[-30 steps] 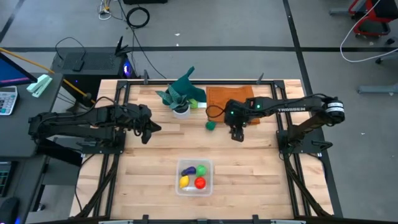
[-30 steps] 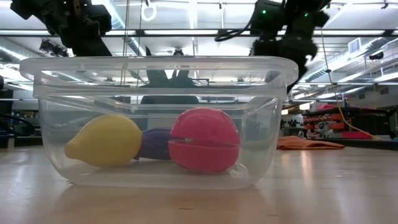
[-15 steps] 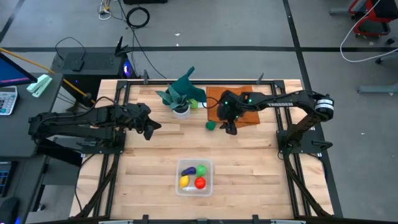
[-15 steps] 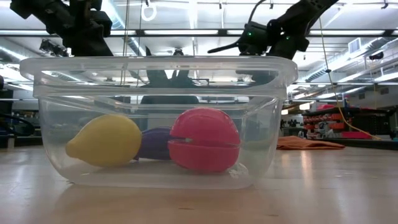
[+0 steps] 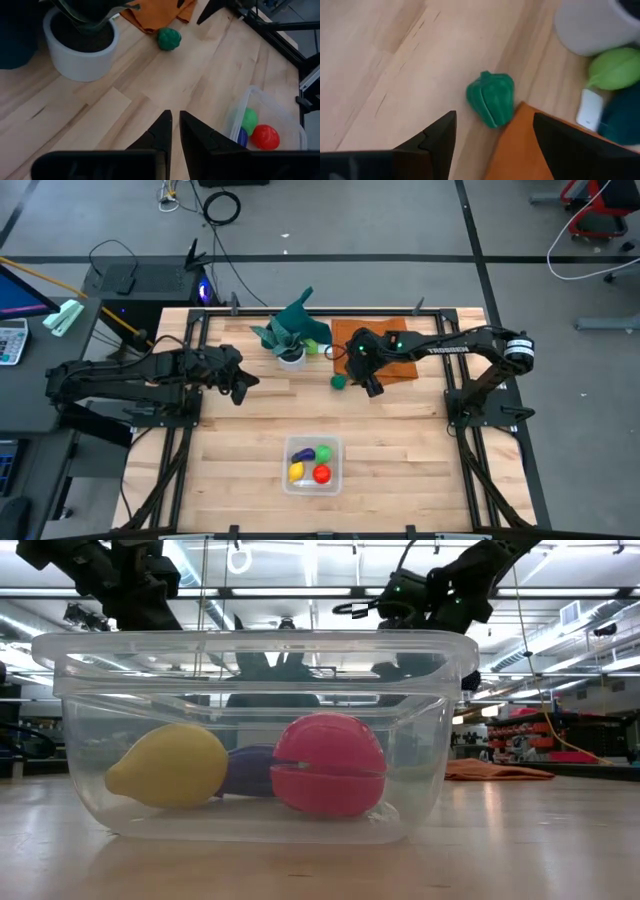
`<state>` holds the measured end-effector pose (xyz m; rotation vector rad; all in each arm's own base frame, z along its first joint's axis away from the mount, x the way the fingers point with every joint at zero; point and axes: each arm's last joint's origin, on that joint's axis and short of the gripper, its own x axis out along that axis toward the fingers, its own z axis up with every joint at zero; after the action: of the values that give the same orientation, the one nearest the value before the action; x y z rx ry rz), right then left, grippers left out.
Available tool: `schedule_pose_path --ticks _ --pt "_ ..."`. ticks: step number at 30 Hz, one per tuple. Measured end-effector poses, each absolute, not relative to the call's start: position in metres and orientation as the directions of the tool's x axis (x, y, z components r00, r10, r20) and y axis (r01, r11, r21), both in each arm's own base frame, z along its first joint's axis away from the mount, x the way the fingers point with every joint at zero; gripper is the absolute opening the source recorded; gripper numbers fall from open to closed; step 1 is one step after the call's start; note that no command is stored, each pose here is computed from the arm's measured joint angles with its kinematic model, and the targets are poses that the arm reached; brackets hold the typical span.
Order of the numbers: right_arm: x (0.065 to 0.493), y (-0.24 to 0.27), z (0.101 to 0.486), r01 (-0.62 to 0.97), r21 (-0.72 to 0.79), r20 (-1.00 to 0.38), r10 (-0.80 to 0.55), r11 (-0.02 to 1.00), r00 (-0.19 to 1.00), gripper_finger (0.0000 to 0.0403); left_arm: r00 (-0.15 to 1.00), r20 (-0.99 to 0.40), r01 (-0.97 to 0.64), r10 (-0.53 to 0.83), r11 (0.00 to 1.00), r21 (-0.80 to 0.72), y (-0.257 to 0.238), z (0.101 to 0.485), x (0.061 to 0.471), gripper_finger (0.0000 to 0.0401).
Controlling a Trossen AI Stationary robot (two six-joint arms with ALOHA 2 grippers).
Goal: Pick and placing Produce into tupperware
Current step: Put the bell pepper into the transparent bin
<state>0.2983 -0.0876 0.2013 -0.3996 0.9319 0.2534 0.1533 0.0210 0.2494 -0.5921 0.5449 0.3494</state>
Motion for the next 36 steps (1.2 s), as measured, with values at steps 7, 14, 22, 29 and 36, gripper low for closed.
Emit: schedule_pose_path --ticks 7,14,22,29,36 --pt "0.311 -0.083 0.178 -0.398 -0.225 -0.85 0.02 0.889 0.526 0.0272 0.803 -0.576 -0.455 0.155 0.783 -0.423 0.021 0.249 0.153 0.0034" --pt "0.322 -0.083 0.167 -0.375 -0.293 -0.849 -0.058 0.88 0.526 0.0319 0.802 -0.577 -0.454 0.154 0.784 -0.422 0.021 0.249 0.153 0.0037" --pt "0.329 -0.084 0.158 -0.371 -0.308 -0.842 -0.068 0.876 0.536 0.0333 0.799 -0.583 -0.456 0.145 0.779 -0.43 0.02 0.249 0.153 0.0035" --pt "0.332 -0.083 0.149 -0.389 -0.291 -0.848 -0.048 0.874 0.527 0.0331 0.797 -0.588 -0.458 0.14 0.775 -0.435 0.02 0.248 0.152 0.0028" --pt "0.334 -0.083 0.141 -0.392 -0.27 -0.857 -0.033 0.88 0.514 0.032 0.796 -0.589 -0.459 0.14 0.774 -0.436 0.02 0.248 0.152 0.0036"
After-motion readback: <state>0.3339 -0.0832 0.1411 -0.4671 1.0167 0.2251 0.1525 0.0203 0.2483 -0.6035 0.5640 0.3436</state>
